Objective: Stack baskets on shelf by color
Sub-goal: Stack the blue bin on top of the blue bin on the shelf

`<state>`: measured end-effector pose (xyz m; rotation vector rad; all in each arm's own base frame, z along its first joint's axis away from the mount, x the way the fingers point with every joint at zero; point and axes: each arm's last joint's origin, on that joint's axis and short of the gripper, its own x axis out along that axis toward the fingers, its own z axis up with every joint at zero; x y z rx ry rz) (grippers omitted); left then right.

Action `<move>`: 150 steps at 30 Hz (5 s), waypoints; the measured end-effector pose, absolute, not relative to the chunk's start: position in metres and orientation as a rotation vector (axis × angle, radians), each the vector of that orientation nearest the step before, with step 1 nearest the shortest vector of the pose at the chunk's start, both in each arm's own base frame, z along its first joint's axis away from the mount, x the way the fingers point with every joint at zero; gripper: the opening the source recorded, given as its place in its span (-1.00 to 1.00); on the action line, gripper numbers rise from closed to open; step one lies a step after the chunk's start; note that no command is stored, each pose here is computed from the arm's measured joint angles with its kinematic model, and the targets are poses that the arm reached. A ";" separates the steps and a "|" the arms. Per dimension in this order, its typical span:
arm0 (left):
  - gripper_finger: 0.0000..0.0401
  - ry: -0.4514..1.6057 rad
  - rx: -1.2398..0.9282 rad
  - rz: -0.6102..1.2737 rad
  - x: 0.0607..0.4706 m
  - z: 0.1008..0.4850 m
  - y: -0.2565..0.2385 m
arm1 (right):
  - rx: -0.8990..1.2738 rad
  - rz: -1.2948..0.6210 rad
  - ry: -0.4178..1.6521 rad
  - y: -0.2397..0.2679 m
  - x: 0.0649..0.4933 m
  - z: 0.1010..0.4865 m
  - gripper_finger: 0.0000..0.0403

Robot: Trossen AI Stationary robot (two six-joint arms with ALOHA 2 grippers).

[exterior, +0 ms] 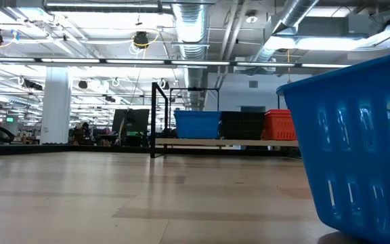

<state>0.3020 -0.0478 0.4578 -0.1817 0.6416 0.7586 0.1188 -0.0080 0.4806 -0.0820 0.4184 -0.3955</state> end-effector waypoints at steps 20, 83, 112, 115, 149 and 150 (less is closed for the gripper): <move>-0.34 0.668 -0.312 0.341 0.382 0.306 -0.070 | -0.050 -0.300 0.383 -0.001 0.080 0.482 -1.00; -0.34 0.943 -0.263 0.189 0.359 0.280 -0.002 | 0.686 0.032 1.444 0.113 0.259 0.210 0.12; -0.34 0.953 -0.246 0.159 0.359 0.279 -0.003 | 0.800 0.012 1.465 0.177 0.279 0.149 0.05; -0.34 0.949 -0.247 0.157 0.360 0.280 -0.003 | 0.791 0.016 1.476 0.175 0.281 0.147 -0.04; -0.34 0.936 -0.296 0.180 0.360 0.280 -0.003 | 0.212 -0.191 1.362 -0.003 0.337 0.203 -0.98; -0.34 0.938 -0.298 0.175 0.360 0.280 -0.003 | 0.212 -0.187 1.365 -0.003 0.337 0.203 -0.97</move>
